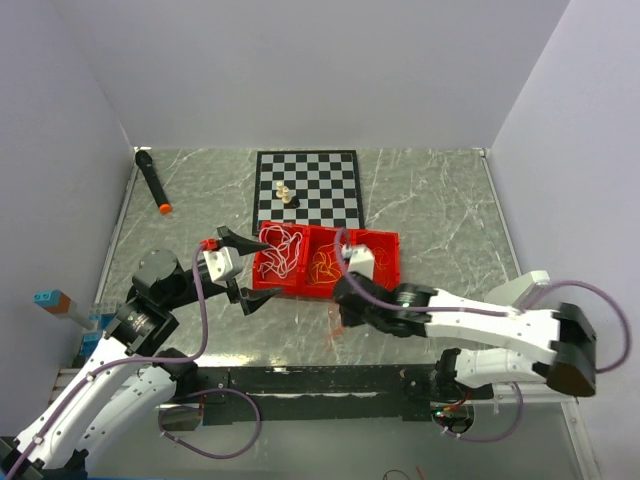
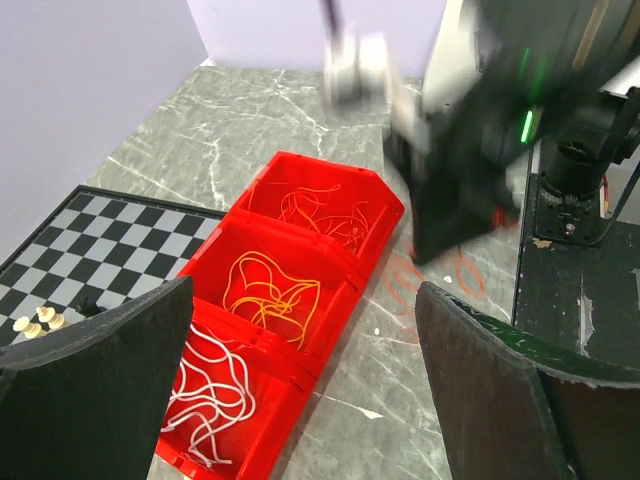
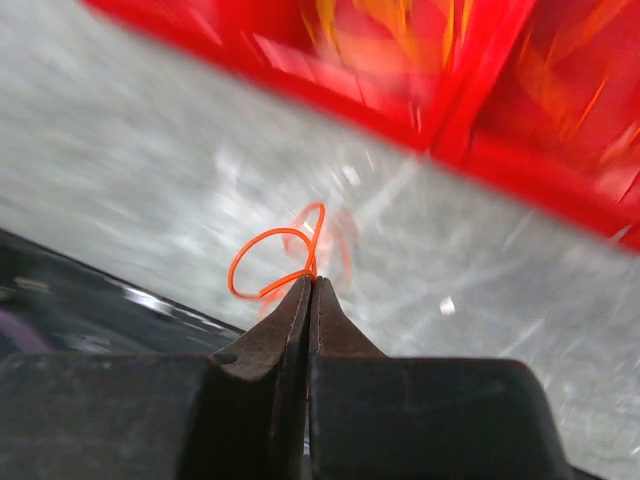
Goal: Untangle the cables
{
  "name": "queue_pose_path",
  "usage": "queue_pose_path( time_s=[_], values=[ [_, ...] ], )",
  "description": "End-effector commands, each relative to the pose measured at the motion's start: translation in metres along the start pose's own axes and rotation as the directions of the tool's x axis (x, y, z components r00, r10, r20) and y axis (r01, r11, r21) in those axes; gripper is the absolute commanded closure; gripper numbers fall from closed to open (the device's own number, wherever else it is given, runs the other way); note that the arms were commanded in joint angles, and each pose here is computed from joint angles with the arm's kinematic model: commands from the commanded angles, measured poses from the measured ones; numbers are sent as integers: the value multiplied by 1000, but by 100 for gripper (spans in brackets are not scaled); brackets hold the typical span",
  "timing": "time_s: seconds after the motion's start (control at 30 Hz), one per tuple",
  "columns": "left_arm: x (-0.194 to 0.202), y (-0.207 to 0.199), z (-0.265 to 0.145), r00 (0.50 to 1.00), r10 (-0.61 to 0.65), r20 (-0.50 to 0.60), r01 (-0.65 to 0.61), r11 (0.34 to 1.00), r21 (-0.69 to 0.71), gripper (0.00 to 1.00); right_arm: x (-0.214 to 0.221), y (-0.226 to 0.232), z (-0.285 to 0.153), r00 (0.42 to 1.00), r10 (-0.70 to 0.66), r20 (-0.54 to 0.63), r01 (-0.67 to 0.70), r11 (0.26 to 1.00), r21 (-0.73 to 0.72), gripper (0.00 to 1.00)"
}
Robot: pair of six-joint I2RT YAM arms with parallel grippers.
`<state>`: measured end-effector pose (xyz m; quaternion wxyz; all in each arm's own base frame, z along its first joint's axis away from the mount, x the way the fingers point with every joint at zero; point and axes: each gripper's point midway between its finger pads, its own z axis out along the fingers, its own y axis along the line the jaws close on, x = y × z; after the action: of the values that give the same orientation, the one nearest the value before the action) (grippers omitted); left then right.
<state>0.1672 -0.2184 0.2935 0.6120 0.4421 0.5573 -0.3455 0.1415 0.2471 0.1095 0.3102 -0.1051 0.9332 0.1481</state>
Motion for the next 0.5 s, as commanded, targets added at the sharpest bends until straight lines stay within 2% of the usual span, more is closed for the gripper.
queue_pose_path(
  time_s=[0.0,0.2,0.47],
  values=[
    [-18,2,-3,999,27,38,-27,1000,-10,3,-72,-22,-51,978,2,208,-13,999,51,100],
    [-20,2,-6,999,30,43,-29,999,-16,3,-127,-64,-68,943,51,330,-76,995,62,100],
    [-22,2,-7,998,35,47,-34,999,-23,4,-155,-100,-38,950,39,310,-96,981,171,100]
  ],
)
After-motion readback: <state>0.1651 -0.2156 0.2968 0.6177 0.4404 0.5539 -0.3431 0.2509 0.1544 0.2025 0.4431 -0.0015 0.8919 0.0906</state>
